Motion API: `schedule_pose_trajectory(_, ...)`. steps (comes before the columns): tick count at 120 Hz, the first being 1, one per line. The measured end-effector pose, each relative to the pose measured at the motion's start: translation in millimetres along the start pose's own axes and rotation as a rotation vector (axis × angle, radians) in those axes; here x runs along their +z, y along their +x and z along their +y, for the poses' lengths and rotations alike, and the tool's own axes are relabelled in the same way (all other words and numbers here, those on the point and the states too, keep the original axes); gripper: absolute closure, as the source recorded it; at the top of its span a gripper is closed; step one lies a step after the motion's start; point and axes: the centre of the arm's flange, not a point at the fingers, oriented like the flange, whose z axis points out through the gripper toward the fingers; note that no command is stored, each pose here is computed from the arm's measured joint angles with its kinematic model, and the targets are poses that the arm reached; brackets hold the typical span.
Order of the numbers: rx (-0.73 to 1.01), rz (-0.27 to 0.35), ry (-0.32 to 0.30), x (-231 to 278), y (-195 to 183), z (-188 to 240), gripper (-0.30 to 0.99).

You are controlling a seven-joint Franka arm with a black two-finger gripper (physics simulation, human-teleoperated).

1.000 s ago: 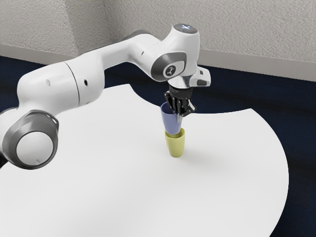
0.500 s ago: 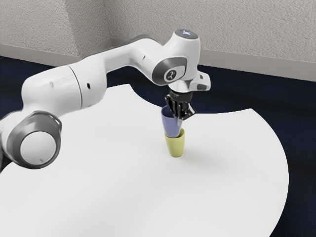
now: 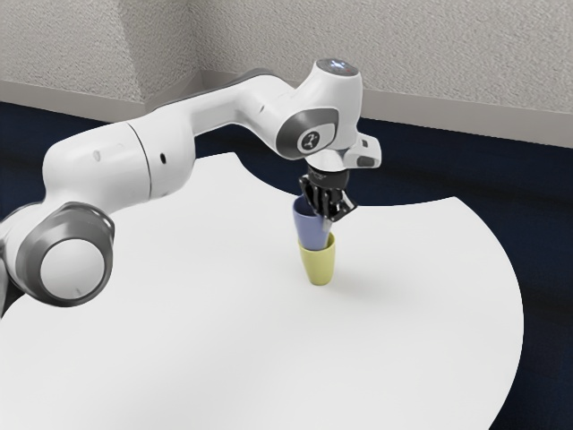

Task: Place the left cup onto the right cup

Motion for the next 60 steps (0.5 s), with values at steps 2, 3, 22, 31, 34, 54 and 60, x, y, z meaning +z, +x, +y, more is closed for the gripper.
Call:
schedule_pose_trajectory(2,0.000,0.001,-0.001,0.0,0.1,-0.1,0.64)
schedule_pose_trajectory(3,0.000,0.001,-0.001,-0.1,0.1,-0.1,0.62)
schedule_pose_trajectory(22,-0.003,0.004,-0.006,-0.4,0.3,-1.1,0.35)
schedule_pose_trajectory(31,0.000,0.004,-0.010,-2.1,0.0,1.1,0.26)
schedule_pose_trajectory(34,0.000,0.004,-0.011,-2.7,-0.2,1.5,0.23)
schedule_pose_trajectory(54,-0.004,0.009,-0.008,-16.5,-3.3,1.9,0.12)
schedule_pose_trajectory(60,-0.005,0.016,-0.005,-25.6,-5.1,2.3,0.10)
